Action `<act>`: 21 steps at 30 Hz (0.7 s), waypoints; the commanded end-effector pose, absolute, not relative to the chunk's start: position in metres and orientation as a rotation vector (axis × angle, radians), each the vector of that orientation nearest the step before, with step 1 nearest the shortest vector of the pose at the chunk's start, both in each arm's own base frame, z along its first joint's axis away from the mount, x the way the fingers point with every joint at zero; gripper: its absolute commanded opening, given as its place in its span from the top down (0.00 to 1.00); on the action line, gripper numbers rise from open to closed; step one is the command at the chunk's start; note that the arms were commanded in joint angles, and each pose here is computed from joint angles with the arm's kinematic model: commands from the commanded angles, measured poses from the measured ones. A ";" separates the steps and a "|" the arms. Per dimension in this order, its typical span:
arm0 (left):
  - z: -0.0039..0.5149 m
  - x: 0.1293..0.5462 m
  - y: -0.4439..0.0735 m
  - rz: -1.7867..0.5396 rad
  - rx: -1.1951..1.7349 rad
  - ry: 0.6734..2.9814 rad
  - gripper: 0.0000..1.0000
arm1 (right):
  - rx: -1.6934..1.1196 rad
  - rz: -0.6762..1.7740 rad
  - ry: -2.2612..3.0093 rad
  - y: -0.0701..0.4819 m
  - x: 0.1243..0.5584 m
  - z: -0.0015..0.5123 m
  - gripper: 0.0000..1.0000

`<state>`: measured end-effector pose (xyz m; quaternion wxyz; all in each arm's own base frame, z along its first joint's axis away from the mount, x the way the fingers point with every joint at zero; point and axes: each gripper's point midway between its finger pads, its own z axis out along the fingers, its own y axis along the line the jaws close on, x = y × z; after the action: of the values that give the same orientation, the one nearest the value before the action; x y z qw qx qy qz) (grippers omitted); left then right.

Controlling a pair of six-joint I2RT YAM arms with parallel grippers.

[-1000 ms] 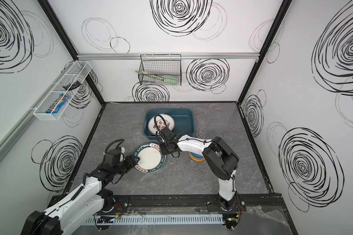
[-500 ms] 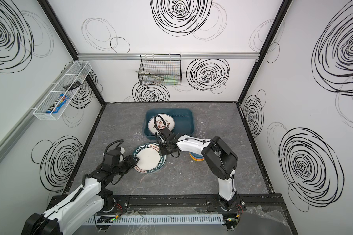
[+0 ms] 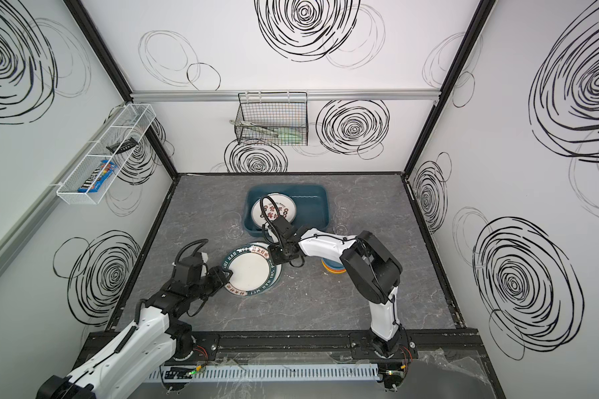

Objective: Place the mixed dishes into the plastic bin
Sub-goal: 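Close the right gripper on the top plates' rim and tilt them up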

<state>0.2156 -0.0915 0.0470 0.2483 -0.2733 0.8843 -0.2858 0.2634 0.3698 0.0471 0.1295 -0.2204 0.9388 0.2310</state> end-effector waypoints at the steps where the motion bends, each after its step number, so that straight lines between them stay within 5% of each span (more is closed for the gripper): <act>1: 0.055 0.220 -0.087 -0.763 -0.765 2.381 0.58 | -0.698 0.702 2.725 0.380 0.257 0.045 0.88; 21: 0.071 0.223 -0.086 -0.762 -0.758 2.359 0.74 | -0.716 0.727 2.729 0.384 0.254 0.044 0.88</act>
<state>0.2127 -0.0864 0.0532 0.2480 -0.2830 0.8851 -0.2739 0.2587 0.3743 0.0441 0.1208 -0.2306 0.9356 0.2384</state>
